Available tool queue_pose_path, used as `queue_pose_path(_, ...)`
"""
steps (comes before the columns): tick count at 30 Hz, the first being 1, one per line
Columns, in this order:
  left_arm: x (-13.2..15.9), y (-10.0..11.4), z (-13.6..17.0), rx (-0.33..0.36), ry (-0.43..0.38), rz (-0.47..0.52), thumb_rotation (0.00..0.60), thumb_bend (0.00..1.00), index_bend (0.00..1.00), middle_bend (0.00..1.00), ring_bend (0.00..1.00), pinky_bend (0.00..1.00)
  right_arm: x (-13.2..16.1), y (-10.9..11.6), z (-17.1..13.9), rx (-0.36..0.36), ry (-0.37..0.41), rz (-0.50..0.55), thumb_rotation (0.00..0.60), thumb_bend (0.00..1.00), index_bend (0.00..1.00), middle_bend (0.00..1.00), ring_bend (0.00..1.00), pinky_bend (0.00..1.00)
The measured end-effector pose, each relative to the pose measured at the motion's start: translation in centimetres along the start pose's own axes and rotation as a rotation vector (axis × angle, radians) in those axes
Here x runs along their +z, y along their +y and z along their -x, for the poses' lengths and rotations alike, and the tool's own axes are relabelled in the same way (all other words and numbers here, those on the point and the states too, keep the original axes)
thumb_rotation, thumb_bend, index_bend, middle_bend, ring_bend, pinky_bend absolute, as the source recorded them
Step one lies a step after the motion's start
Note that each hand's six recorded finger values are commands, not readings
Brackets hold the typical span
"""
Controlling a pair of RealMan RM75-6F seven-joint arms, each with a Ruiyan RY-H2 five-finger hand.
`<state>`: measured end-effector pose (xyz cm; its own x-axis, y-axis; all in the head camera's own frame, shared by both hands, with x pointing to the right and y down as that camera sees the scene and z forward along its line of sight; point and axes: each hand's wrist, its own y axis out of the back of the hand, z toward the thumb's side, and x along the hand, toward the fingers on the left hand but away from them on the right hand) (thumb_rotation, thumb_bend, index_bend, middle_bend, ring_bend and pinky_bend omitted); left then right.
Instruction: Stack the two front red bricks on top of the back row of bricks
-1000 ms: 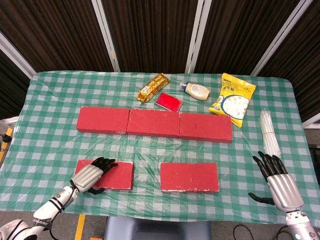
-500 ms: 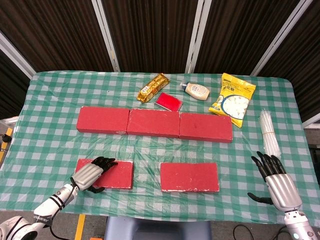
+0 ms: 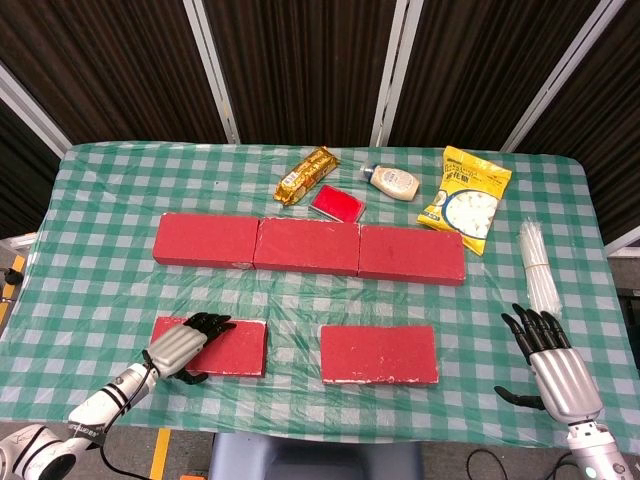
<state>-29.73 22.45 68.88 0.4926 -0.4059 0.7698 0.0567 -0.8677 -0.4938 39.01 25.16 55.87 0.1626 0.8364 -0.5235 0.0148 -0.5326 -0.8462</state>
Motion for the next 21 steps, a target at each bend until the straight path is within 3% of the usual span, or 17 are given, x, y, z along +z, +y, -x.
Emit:
queue_pose_path(3,-0.11,-0.03,-0.11,-0.007,0.004,0.009,0.600,0.28,0.00,0.02,0.08,0.03,0.00,-0.02,0.00,0.001,0.000,0.000,0.463,0.04,0.00,0.00,0.00,0.00)
queue_pose_path(7,-0.27,0.15,-0.25,0.000,0.006,0.018,0.600,0.30,0.00,0.15,0.16,0.12,-0.01,-0.03,-0.01,0.002,0.000,-0.001,0.463,0.04,0.00,0.00,0.00,0.00)
queue_pose_path(12,-0.41,0.26,-0.32,0.012,0.003,0.017,0.600,0.32,0.00,0.31,0.30,0.37,-0.02,-0.05,0.00,0.003,-0.001,-0.002,0.463,0.04,0.00,0.00,0.00,0.00)
queue_pose_path(15,-0.50,0.19,-0.43,0.012,0.003,0.018,0.600,0.33,0.00,0.36,0.37,0.47,0.00,-0.05,-0.04,0.002,0.000,-0.002,0.462,0.04,0.00,0.00,0.00,0.00)
queue_pose_path(21,-0.48,0.52,-0.44,0.030,-0.005,0.025,0.600,0.34,0.00,0.45,0.46,0.56,-0.03,-0.04,-0.07,0.003,-0.001,0.000,0.462,0.04,0.00,0.00,0.00,0.00)
